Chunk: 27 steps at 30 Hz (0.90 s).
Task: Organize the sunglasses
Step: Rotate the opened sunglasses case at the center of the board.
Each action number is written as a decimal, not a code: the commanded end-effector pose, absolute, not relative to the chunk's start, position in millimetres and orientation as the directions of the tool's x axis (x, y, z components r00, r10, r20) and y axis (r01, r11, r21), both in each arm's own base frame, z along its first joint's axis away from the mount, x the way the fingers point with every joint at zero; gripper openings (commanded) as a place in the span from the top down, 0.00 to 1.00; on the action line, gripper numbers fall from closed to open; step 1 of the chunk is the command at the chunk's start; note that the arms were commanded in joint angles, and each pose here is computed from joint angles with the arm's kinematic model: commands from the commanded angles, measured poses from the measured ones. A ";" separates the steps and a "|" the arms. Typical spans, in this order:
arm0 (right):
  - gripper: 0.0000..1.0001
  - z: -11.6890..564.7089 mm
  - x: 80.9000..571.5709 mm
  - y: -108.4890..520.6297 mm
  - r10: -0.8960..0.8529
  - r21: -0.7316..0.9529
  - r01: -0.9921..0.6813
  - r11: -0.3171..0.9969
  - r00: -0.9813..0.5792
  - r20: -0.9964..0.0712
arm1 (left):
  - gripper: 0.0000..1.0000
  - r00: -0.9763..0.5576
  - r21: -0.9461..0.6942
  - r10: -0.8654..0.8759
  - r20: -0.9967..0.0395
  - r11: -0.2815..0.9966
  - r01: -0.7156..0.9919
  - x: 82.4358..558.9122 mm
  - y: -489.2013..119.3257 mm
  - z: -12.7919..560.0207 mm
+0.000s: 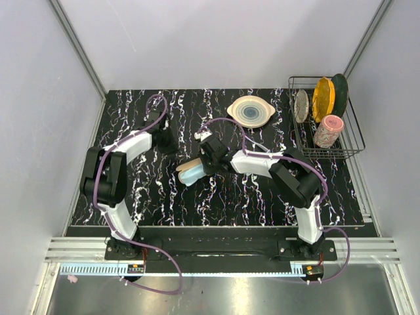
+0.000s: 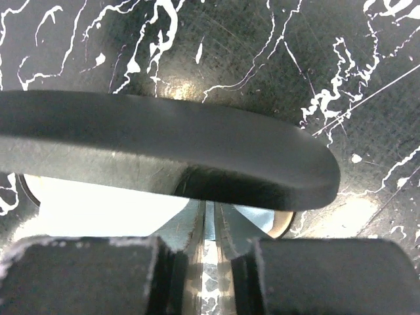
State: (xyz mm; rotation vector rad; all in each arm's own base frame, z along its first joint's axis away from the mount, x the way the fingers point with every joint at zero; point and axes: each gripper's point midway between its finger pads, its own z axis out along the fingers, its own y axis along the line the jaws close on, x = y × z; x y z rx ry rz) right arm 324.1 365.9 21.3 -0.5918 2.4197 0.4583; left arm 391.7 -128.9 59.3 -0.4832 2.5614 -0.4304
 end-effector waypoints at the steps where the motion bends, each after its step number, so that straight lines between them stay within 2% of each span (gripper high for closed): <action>1: 0.84 14.3 313.4 349.9 -0.454 0.089 -0.624 0.776 -0.651 -0.608 | 0.78 -0.916 -0.483 -0.273 -0.294 0.869 -0.104 385.6 -161.8 53.2; 10: 0.80 40.6 320.0 352.6 -0.463 0.072 -0.667 0.742 -0.586 -0.665 | 0.79 -0.975 -0.594 -0.126 -0.182 0.805 0.007 340.1 -189.4 51.1; 16: 0.78 57.1 317.3 358.4 -0.438 0.105 -0.679 0.727 -0.576 -0.691 | 0.79 -0.989 -0.565 -0.080 -0.121 0.825 0.003 309.0 -197.4 31.1; 27: 0.76 79.5 315.5 355.9 -0.389 0.124 -0.662 0.739 -0.570 -0.723 | 0.79 -0.987 -0.510 -0.060 -0.148 0.860 0.024 301.3 -207.9 28.2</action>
